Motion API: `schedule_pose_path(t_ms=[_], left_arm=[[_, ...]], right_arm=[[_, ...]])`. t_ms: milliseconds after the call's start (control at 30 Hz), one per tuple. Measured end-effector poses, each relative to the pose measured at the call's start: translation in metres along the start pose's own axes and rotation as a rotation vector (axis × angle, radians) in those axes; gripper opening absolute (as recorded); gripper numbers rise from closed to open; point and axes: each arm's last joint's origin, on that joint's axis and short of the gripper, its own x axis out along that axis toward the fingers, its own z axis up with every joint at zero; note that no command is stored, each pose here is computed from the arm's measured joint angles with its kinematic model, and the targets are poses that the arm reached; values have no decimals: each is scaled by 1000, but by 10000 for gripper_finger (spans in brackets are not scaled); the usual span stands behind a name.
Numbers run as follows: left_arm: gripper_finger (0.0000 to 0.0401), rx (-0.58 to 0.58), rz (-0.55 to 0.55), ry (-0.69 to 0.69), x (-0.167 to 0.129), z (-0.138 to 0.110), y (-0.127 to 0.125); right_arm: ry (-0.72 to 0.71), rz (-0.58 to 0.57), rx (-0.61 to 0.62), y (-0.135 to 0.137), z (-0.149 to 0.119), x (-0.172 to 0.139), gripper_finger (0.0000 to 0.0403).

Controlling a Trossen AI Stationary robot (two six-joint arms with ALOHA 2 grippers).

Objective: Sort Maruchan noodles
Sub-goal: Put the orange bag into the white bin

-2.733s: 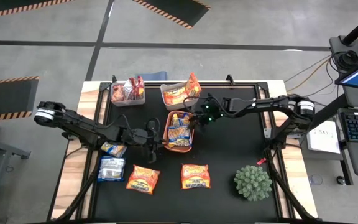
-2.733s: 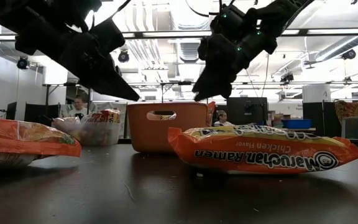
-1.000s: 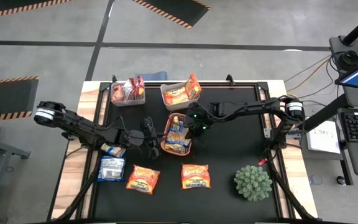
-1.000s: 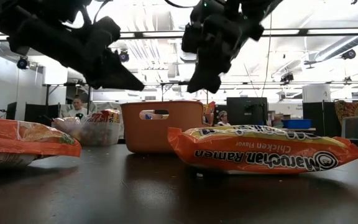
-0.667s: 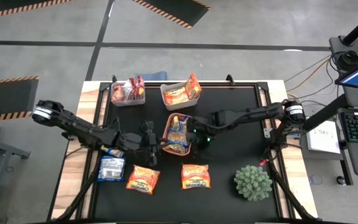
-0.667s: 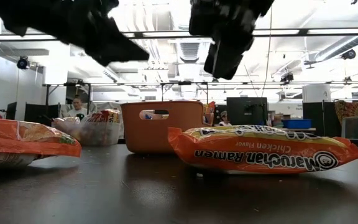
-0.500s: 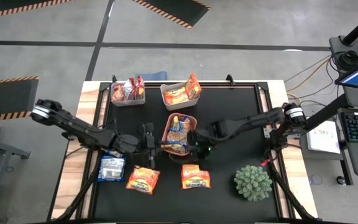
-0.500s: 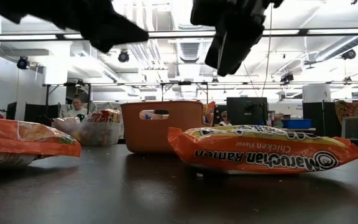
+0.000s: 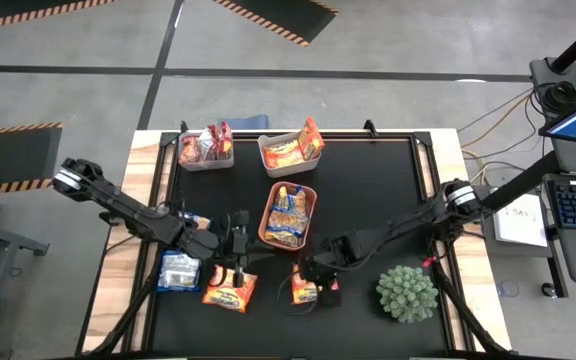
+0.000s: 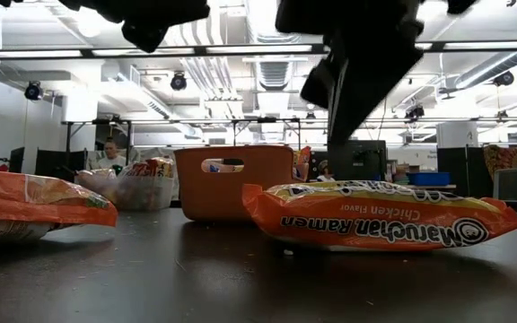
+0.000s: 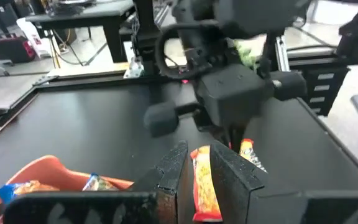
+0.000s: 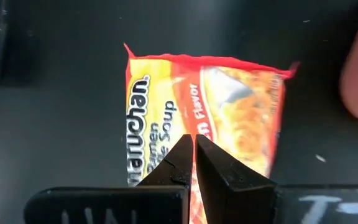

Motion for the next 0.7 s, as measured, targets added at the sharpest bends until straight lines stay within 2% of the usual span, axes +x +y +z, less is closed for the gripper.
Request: schedule_pose_path(t_ms=[233, 333, 433, 500, 700], left_arm=[[49, 0, -9, 8, 2, -4, -4], [49, 4, -12, 16, 2, -5, -5], [49, 1, -12, 8, 2, -4, -5], [49, 0, -12, 4, 2, -3, -5], [49, 14, -11, 38, 12, -13, -9]], right_arm=[[77, 4, 43, 7, -9, 27, 9], [109, -80, 72, 4, -13, 26, 9], [114, -219, 69, -1, -16, 22, 9], [127, -270, 71, -3, -19, 17, 9], [150, -284, 117, 2, -25, -13, 9]])
